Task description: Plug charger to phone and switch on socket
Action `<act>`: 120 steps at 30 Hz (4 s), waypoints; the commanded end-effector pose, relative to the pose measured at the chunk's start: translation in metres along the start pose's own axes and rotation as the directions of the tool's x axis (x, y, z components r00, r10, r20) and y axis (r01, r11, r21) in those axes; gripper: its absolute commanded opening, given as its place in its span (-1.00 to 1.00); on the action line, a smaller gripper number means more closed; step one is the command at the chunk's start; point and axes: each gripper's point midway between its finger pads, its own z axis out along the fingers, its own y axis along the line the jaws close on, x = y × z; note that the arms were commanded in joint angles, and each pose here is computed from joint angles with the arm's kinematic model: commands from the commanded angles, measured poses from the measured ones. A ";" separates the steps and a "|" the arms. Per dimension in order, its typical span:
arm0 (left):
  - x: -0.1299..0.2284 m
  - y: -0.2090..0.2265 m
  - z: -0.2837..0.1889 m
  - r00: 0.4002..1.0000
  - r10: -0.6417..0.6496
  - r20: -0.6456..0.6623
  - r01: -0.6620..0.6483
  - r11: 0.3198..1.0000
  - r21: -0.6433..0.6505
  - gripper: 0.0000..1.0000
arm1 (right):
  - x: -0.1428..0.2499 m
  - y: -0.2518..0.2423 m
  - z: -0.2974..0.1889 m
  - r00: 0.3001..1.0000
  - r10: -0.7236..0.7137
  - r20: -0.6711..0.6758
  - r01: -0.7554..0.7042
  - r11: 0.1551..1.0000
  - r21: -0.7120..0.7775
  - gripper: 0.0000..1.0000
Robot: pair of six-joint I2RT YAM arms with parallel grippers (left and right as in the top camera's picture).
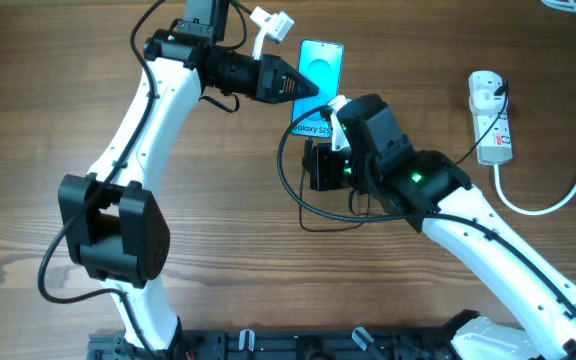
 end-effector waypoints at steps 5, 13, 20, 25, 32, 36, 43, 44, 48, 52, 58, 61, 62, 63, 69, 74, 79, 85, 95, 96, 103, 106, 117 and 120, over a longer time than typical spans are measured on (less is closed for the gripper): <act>-0.003 -0.016 -0.003 0.998 0.057 0.011 -0.057 0.998 0.042 -0.92 | -0.011 0.000 -0.005 1.000 0.001 0.026 -0.002 1.000 0.021 -0.91; -0.003 -0.016 -0.003 0.998 0.057 0.011 -0.057 0.998 0.041 -0.92 | -0.016 0.001 -0.006 0.999 -0.001 0.044 0.000 1.000 0.016 -0.91; -0.003 -0.016 -0.003 0.998 0.058 0.011 -0.058 0.997 0.041 -0.92 | -0.030 -0.011 -0.015 0.998 0.028 0.063 -0.029 0.999 0.021 -0.92; -0.003 -0.016 -0.003 0.998 0.058 0.011 -0.058 0.997 0.041 -0.92 | -0.032 -0.010 -0.017 0.998 0.029 0.064 -0.028 1.000 -0.003 -0.91; -0.001 -0.016 -0.003 0.999 0.041 0.006 -0.041 0.998 0.042 -0.92 | -0.041 -0.005 -0.017 0.995 0.023 0.097 -0.021 1.000 -0.023 -0.91; 0.000 -0.016 -0.003 1.000 -0.022 0.000 0.022 0.999 0.043 -0.92 | -0.047 -0.003 -0.018 0.992 0.012 0.122 -0.009 1.000 -0.030 -0.91; 0.003 -0.016 -0.003 0.999 -0.039 -0.007 0.039 0.998 0.042 -0.92 | -0.052 -0.010 -0.019 0.988 0.004 0.151 -0.006 1.000 0.013 -0.91; 0.003 -0.016 -0.003 0.999 -0.037 -0.006 0.038 0.998 0.041 -0.92 | -0.053 -0.011 -0.019 0.988 0.004 0.155 -0.007 1.000 0.017 -0.90; 0.003 -0.005 -0.003 0.999 -0.038 -0.008 0.038 0.999 -0.022 -0.92 | -0.052 -0.011 -0.019 0.988 0.005 0.152 -0.008 1.000 0.018 -0.23; 0.004 0.006 -0.004 0.999 -0.040 -0.010 0.039 0.996 -0.085 -0.92 | -0.050 -0.010 -0.018 0.990 0.007 0.141 -0.009 1.000 0.012 0.40; 0.010 0.069 -0.017 0.955 -0.284 0.083 0.292 0.862 -0.415 -0.92 | -0.039 -0.015 -0.017 0.995 0.017 0.099 -0.020 0.999 0.029 0.73; 0.016 0.086 -0.016 0.923 -0.367 0.111 0.377 0.813 -0.444 -0.92 | -0.037 -0.017 -0.017 0.995 0.021 0.093 -0.025 0.999 0.041 0.85; 0.019 0.091 -0.015 0.915 -0.389 0.113 0.396 0.801 -0.449 -0.92 | -0.036 -0.018 -0.017 0.996 0.022 0.089 -0.026 0.999 0.044 0.86; 0.023 0.098 -0.012 0.903 -0.417 0.107 0.418 0.789 -0.451 -0.92 | -0.035 -0.019 -0.017 0.996 0.023 0.083 -0.027 0.999 0.047 0.88; 0.051 0.132 0.009 0.846 -0.530 0.049 0.491 0.742 -0.457 -0.92 | -0.032 -0.022 -0.017 0.997 0.028 0.071 -0.032 0.998 0.060 0.91; 0.063 0.147 0.019 0.842 -0.540 0.010 0.481 0.741 -0.468 -0.88 | -0.031 -0.022 -0.017 0.997 0.028 0.070 -0.033 0.998 0.061 0.93; 0.078 0.163 0.028 0.809 -0.588 -0.012 0.510 0.711 -0.484 -0.82 | -0.031 -0.022 -0.017 0.997 0.028 0.070 -0.032 0.998 0.061 0.93; 0.092 0.176 0.038 0.785 -0.618 -0.035 0.524 0.694 -0.494 -0.82 | -0.031 -0.022 -0.017 0.997 0.029 0.069 -0.033 0.998 0.061 0.93; 0.102 0.190 0.038 0.790 -0.612 -0.026 0.511 0.683 -0.522 -0.76 | -0.028 -0.023 -0.017 0.998 0.031 0.058 -0.035 0.997 0.067 0.93; 0.104 0.191 0.038 0.789 -0.614 -0.026 0.512 0.679 -0.526 -0.77 | -0.028 -0.023 -0.017 0.998 0.031 0.058 -0.035 0.997 0.067 0.94; 0.122 0.201 0.039 0.777 -0.629 -0.028 0.516 0.661 -0.544 -0.74 | -0.028 -0.024 -0.017 0.998 0.032 0.055 -0.036 0.997 0.069 0.93; 0.126 0.208 0.035 0.779 -0.626 -0.018 0.500 0.639 -0.585 -0.67 | -0.027 -0.024 -0.017 0.998 0.032 0.055 -0.036 0.997 0.069 0.94; 0.132 0.225 0.021 0.776 -0.630 0.035 0.479 0.551 -0.683 0.08 | -0.020 -0.051 -0.020 0.993 0.100 0.061 -0.111 0.972 0.209 0.94; 0.133 0.233 0.012 0.770 -0.634 0.071 0.480 0.502 -0.719 0.22 | -0.011 -0.072 -0.026 0.990 0.132 0.057 -0.144 0.938 0.316 0.95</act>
